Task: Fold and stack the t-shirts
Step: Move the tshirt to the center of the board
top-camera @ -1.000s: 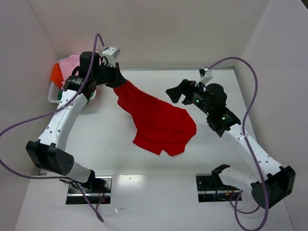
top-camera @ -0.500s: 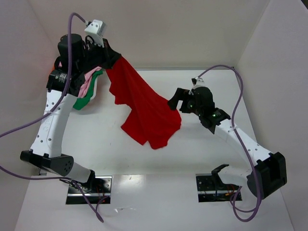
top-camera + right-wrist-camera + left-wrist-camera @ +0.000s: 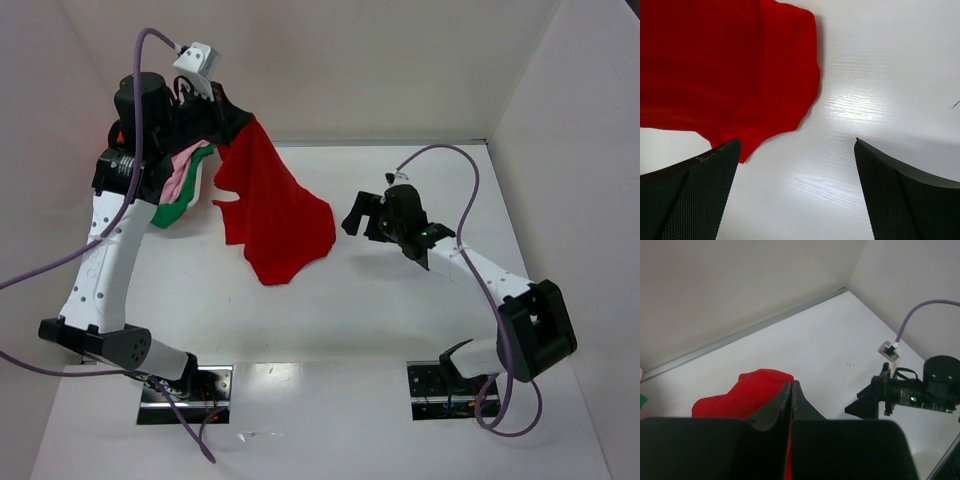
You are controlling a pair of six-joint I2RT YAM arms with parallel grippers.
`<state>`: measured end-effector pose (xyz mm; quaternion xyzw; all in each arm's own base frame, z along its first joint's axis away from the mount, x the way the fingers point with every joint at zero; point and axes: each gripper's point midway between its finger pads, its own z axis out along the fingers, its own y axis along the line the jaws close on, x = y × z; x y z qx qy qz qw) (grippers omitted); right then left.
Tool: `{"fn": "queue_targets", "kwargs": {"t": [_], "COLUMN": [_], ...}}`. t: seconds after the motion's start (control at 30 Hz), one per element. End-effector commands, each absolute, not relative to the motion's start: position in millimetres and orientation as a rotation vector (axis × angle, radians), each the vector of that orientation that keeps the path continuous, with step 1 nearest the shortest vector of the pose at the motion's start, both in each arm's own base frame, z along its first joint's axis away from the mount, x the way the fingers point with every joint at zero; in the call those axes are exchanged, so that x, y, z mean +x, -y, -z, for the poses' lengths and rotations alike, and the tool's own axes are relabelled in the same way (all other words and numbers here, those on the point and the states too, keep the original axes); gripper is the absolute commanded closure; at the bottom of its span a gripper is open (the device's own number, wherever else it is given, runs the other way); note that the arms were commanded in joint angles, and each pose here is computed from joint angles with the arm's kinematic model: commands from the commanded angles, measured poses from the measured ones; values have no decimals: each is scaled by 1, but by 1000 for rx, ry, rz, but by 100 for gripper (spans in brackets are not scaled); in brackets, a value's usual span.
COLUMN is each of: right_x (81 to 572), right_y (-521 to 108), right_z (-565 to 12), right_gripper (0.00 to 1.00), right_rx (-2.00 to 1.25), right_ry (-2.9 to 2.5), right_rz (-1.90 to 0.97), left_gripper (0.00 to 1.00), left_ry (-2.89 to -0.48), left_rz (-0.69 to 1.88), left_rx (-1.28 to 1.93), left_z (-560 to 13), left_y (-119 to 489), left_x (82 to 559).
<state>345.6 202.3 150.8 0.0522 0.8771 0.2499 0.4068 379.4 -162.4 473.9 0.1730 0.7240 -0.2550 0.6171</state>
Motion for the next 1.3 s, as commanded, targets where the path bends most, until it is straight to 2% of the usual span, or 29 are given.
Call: {"fn": "queue_targets", "kwargs": {"t": [0.0,0.17,0.4,0.57,0.83,1.13,1.27], "right_x": [365,379,403,410,423,425,422], "right_y": [-219,-243,-251,-256,-265,-276,-280], "right_z": [-158,-144,-117,-92,-73,-57,-49], "right_gripper": [1,1,3,10,14,27,28], "right_rx": [120,63,75,53,56,30,20], "right_ry": [-2162,-2194,-2234,-2292,-2336,-2366,-2389], "right_rz": [-684,-738,-649,-602,-560,-585,-579], "left_gripper": [100,100,100,100,100,100,100], "left_ry": [-1588,-1655,-1708,-1719,-1729,-1721,-1722], "left_rz": [625,630,561,554,521,464,455], "left_rx": [446,438,384,376,361,339,332], "left_z": [-494,-465,-446,-442,-438,-439,-439], "left_y": [166,163,150,148,142,132,131], "left_x": [353,344,343,342,343,340,341]}}
